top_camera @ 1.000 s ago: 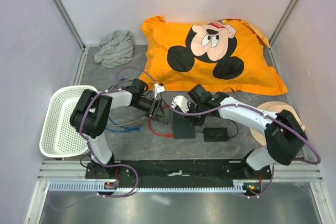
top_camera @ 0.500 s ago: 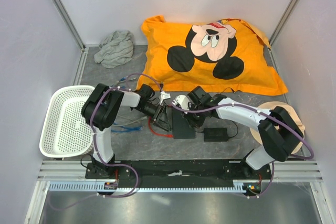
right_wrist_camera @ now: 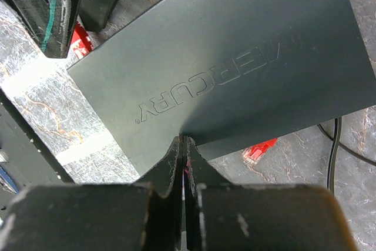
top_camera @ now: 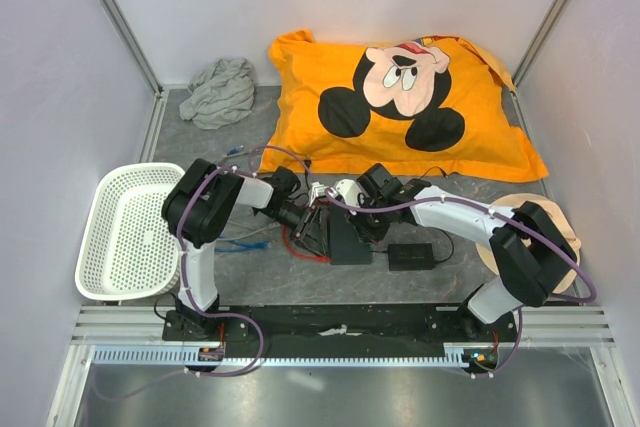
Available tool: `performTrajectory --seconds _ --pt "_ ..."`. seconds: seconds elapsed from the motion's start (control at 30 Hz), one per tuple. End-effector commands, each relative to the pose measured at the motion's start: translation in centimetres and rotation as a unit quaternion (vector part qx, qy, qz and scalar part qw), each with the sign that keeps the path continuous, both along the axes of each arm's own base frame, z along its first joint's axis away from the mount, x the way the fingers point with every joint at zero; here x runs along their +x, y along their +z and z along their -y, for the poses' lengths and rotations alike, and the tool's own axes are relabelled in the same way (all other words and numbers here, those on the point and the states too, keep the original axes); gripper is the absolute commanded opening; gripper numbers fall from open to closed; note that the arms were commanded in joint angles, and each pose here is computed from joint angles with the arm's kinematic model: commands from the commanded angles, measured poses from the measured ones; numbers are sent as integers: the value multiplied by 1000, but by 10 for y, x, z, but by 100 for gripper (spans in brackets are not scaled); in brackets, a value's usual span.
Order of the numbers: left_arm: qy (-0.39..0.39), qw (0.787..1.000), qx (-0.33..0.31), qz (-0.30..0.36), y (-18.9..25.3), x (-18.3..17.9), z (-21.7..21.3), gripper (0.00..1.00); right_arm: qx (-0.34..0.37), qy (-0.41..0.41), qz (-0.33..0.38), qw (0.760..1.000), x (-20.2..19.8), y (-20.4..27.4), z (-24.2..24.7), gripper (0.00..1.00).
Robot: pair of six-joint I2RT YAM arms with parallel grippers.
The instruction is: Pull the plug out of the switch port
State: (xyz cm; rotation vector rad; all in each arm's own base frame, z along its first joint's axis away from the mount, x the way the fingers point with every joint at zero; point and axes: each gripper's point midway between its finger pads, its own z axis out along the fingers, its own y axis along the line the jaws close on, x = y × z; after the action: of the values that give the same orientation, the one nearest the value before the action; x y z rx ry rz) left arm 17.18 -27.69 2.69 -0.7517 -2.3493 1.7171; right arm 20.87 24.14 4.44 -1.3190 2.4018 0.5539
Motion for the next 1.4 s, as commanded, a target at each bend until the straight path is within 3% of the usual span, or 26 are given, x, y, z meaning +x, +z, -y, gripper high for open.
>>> performTrajectory --seconds 0.0,0.73,1.03,1.37 --pt "-7 1000 -14 -23 4 -10 1 48 -13 -10 -6 1000 3 -12 3 0" --pt "-22 999 -2 -39 -7 -18 6 30 -14 -12 6 1000 5 -12 6 0" --pt "-23 998 -9 -55 -7 -16 9 12 -26 -12 10 1000 6 -16 10 0" --pt "-17 997 26 -68 -8 -20 -5 2 -64 9 21 998 6 -27 25 0"
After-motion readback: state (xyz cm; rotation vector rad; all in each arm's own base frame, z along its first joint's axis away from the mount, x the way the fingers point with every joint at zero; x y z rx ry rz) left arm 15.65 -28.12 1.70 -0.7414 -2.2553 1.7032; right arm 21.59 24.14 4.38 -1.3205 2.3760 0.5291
